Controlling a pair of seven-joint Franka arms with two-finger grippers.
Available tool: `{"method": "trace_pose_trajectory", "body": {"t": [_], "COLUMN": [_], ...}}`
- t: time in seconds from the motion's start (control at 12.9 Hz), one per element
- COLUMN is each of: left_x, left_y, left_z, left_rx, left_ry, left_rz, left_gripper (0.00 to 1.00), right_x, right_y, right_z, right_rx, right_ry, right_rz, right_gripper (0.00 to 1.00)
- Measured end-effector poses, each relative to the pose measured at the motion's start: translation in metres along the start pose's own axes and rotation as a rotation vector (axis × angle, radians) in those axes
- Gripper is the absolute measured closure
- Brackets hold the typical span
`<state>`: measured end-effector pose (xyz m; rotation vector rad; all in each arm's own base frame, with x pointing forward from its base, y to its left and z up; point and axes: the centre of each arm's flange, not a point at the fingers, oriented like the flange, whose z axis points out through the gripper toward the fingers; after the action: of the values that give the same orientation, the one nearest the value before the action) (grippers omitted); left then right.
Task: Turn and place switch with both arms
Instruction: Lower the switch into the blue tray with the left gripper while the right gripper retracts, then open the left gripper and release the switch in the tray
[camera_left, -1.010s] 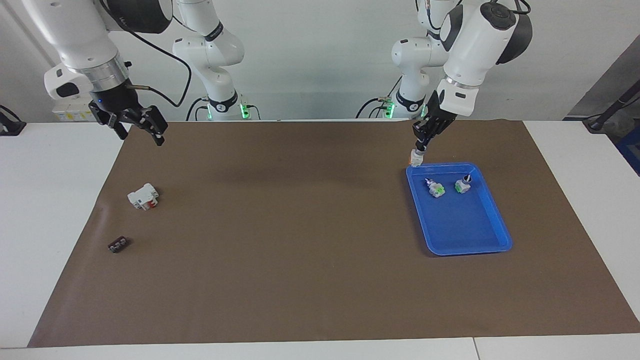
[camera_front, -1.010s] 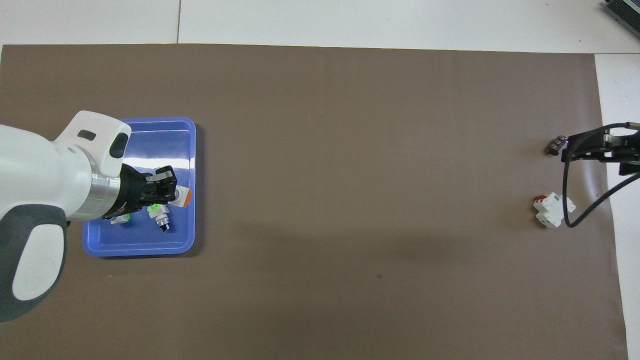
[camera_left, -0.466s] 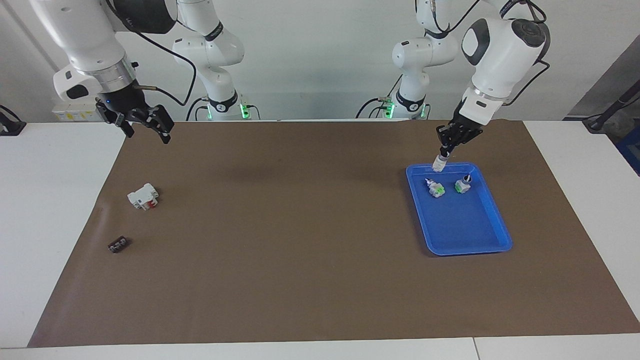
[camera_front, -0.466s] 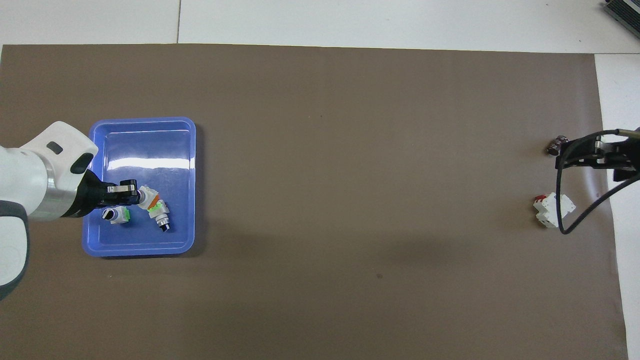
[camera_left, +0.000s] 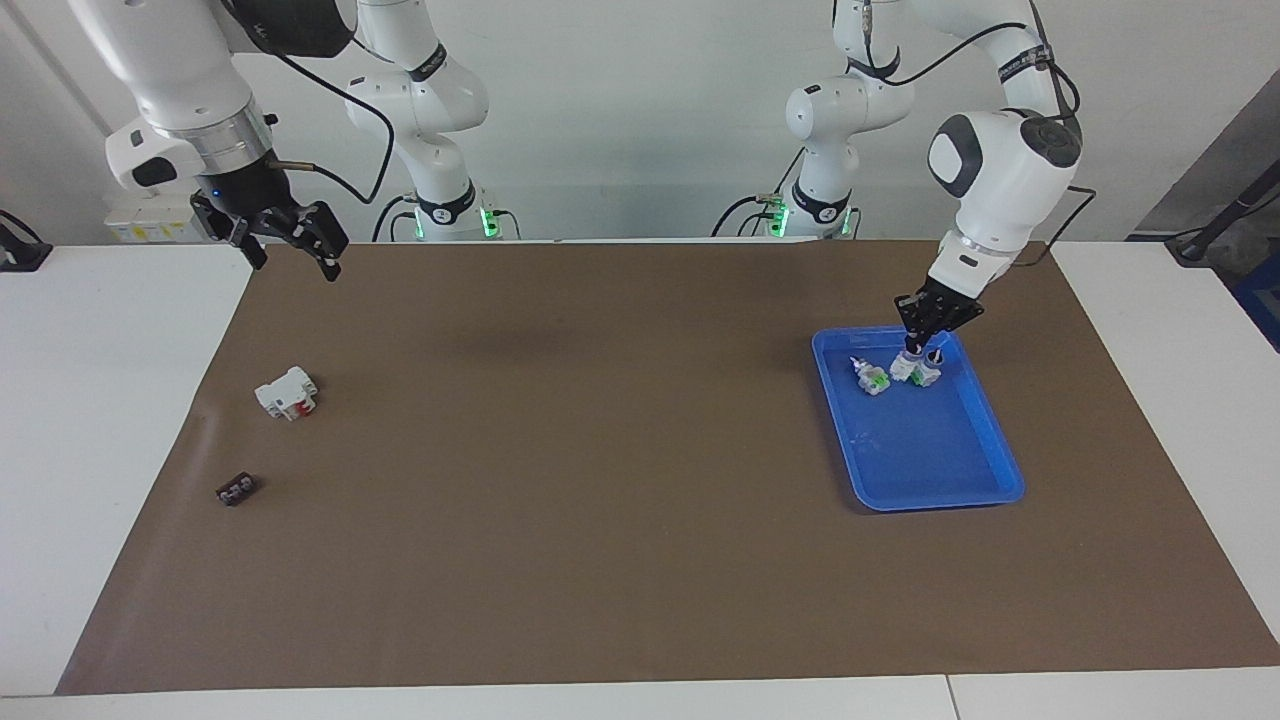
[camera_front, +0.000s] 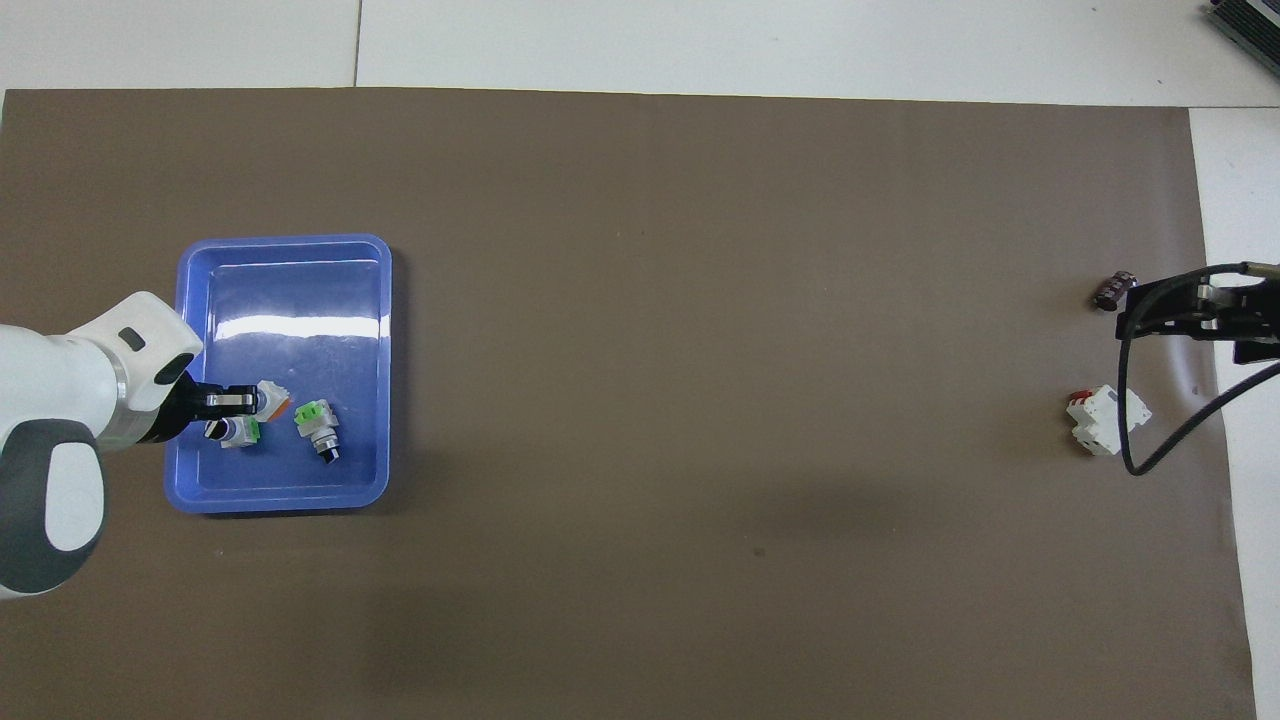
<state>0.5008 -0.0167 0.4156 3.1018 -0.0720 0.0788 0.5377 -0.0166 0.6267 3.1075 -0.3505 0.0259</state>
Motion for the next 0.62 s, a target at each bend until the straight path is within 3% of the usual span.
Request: {"method": "trace_pose_trajectory", "body": {"t": [0.47,0.62], "left_x": [0.0,0.001], "left_y": [-0.001,-0.001], "left_z": [0.024,0.023], "left_rx": [0.007,0.005], "left_ry": [-0.04,-0.042], "left_rz": [0.18,0.199], "left_gripper": [0.9,0.7], "right_x": [-0.002,-0.002], "right_y": [0.0,0.0], "right_z": [-0.003,-0.003], "right_rx": [0.002,0.002], "right_ry": [0.005,0.005], "right_rz": [0.0,0.0], "right_gripper": [0.0,0.0]}}
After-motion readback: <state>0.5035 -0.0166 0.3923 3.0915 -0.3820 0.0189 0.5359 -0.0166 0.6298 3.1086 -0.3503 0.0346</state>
